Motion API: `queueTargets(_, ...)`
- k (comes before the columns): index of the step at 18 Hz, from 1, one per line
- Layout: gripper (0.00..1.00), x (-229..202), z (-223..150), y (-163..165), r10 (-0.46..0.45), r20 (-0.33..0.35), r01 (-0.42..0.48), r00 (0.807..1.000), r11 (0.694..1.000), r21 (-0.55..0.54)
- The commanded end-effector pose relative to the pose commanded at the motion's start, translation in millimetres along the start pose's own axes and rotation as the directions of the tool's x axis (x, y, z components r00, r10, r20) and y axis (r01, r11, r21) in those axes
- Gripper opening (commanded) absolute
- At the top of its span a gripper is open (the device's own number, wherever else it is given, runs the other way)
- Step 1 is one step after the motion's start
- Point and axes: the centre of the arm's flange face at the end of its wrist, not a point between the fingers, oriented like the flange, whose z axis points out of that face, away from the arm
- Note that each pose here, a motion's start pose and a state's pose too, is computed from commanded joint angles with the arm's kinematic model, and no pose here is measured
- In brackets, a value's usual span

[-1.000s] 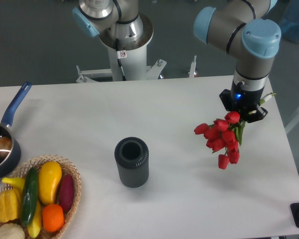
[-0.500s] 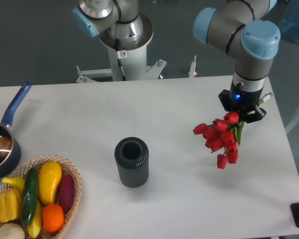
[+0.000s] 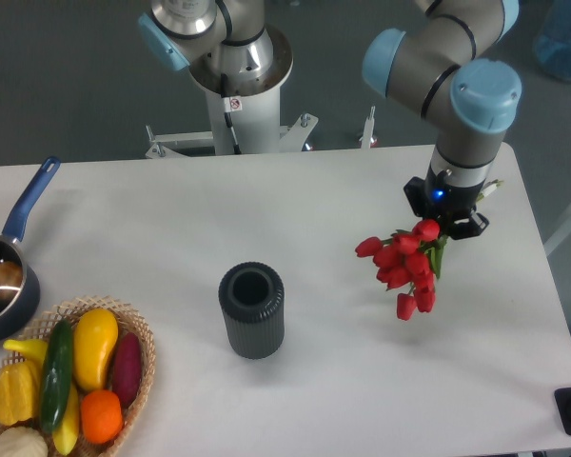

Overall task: Place the flowers on the table
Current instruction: 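Lower the held red tulips toward the table beside the black canister, then open the gripper to release the tulips onto the table and lift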

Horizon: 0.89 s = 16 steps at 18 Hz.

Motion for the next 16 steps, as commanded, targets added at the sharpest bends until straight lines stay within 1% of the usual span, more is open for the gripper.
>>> queueTargets(3,0.07,4.3,12.8,-4.8,-0.004,-0.02,0.004,1.0,1.0,-0.002)
queueTargets(5,0.08,8.2,25.4,-16.9,-0.006,-0.039,0.005,0.999,1.0,-0.005)
queueTargets(6,0.12,9.6,26.2,-22.4,-0.025,-0.038,0.025,0.999,1.0,-0.004)
queueTargets(7,0.19,10.7,26.2,-26.0,-0.038,-0.036,0.038,0.999,0.999,-0.005)
queueTargets(8,0.32,10.6,25.5,-27.1,-0.041,-0.035,0.041,0.999,0.999,-0.003)
queueTargets(9,0.54,11.4,26.2,-28.0,-0.041,-0.037,0.041,0.998,0.999,-0.003)
queueTargets(10,1.0,11.0,26.2,-27.1,-0.044,-0.037,0.044,0.998,0.999,-0.004)
queueTargets(13,1.0,11.4,26.2,-28.1,-0.033,-0.037,0.033,0.999,0.999,-0.002)
queueTargets(16,1.0,9.8,22.7,-27.5,-0.033,-0.022,0.033,0.999,0.999,0.001)
